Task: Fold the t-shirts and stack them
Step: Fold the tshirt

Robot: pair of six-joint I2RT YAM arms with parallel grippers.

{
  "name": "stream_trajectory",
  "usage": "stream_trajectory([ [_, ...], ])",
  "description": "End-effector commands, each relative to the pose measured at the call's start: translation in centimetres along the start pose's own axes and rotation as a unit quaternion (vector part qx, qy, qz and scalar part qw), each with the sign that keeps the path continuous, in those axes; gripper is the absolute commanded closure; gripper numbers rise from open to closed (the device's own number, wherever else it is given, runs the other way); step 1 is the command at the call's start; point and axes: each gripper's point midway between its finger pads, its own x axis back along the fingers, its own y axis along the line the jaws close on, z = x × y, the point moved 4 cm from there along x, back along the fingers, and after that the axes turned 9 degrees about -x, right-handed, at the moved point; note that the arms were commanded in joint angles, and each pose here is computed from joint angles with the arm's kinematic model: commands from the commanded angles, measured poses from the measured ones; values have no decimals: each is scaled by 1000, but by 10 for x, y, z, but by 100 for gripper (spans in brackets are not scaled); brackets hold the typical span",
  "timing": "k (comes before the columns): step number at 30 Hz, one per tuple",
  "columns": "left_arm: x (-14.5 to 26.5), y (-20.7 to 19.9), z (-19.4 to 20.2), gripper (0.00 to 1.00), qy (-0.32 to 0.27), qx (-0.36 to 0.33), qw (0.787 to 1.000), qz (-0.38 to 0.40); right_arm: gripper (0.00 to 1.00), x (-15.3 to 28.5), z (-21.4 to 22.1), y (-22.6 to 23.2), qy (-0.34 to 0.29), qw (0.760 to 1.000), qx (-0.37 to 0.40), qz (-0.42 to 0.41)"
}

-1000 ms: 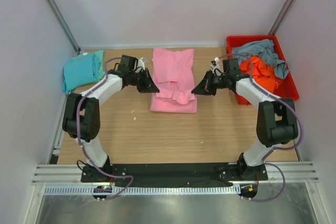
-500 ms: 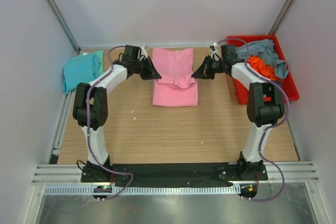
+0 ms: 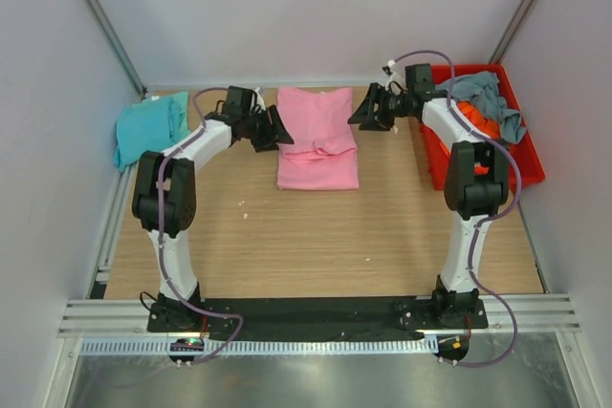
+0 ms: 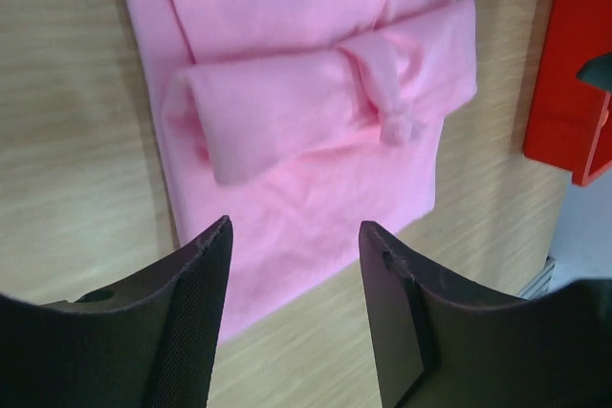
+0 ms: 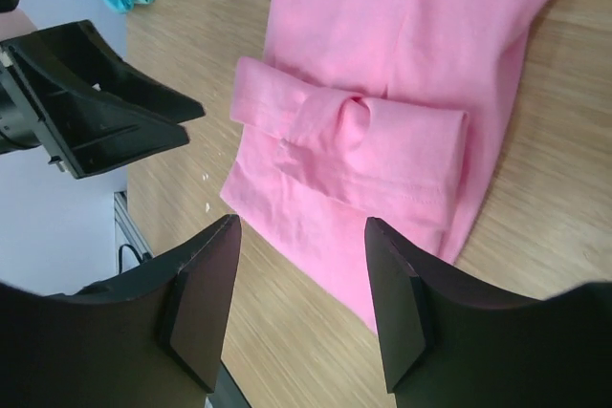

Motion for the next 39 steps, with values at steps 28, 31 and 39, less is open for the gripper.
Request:
stream_trajectory([
  [28, 2, 33, 99, 31, 181, 106, 977, 38, 44, 6, 137, -78, 160, 974, -160, 29],
  [31, 1, 34, 103, 31, 188, 114, 975, 38, 45, 0, 140, -78, 165, 973, -159, 28],
  [39, -5, 39, 109, 44, 194, 123, 973, 37, 48, -17, 133, -81, 161, 973, -161, 27],
])
